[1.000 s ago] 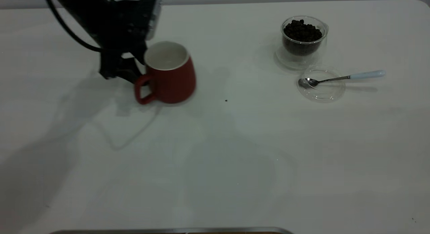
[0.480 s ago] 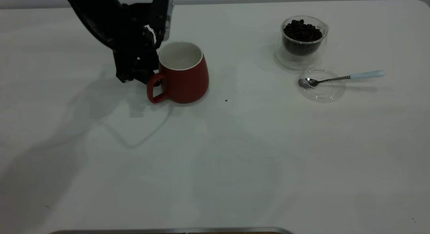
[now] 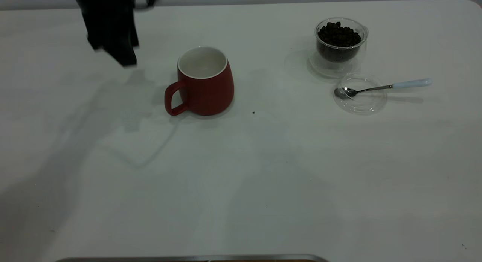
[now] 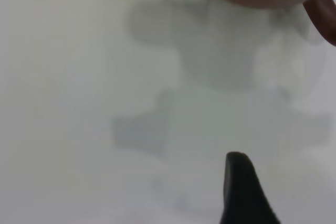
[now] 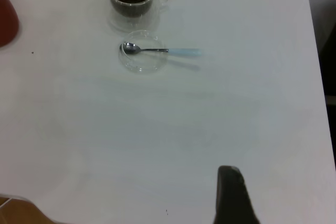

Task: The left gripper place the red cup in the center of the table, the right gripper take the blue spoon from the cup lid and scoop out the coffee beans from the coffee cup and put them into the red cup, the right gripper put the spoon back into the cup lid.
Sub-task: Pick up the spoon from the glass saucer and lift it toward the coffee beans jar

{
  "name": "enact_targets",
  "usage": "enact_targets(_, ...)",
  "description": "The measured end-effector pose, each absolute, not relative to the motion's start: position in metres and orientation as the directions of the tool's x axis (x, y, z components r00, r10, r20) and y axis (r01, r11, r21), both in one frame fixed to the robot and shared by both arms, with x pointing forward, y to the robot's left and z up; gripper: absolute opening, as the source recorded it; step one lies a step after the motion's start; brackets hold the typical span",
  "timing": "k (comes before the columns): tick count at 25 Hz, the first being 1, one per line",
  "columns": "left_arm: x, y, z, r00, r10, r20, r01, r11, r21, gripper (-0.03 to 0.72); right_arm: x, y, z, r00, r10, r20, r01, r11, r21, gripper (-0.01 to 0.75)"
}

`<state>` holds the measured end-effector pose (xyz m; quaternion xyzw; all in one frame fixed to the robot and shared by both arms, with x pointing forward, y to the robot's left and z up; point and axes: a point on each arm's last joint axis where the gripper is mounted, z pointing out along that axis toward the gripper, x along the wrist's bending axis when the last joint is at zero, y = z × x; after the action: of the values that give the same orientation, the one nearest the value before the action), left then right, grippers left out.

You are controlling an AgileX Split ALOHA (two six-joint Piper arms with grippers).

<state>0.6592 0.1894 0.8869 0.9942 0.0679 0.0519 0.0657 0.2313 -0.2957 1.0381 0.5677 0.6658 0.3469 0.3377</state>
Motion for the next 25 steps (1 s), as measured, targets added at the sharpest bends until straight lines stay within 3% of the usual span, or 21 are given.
enact_targets(6,0.642,0.193,0.986,0.894,0.419,0.159,0.374,-0.893,0.249,0.475,0.231,-0.296,1.038,-0.127,0.990,-0.056,0.522,0.115,0.845,0.496)
enact_targets(12,0.585,0.206,1.094,0.748,0.652,0.126,0.580,-0.734,0.354,0.475,0.231,-0.296,1.038,-0.127,0.990,-0.056,0.522,0.115,0.845,0.496)
enact_targets(16,0.532,0.219,1.147,0.696,0.712,0.094,0.639,-0.673,0.373,0.475,0.231,-0.296,1.038,-0.127,0.990,-0.056,0.522,0.115,0.845,0.496)
enact_targets(20,0.487,0.230,1.192,0.625,0.769,0.133,0.625,-0.595,0.505,0.475,0.231,-0.296,1.038,-0.128,0.990,-0.055,0.522,0.114,0.845,0.496)
enact_targets(25,0.429,0.244,1.213,0.518,0.851,0.092,0.649,-0.460,0.606,0.475,0.231,-0.296,1.038,-0.128,0.990,-0.055,0.522,0.114,0.845,0.496)
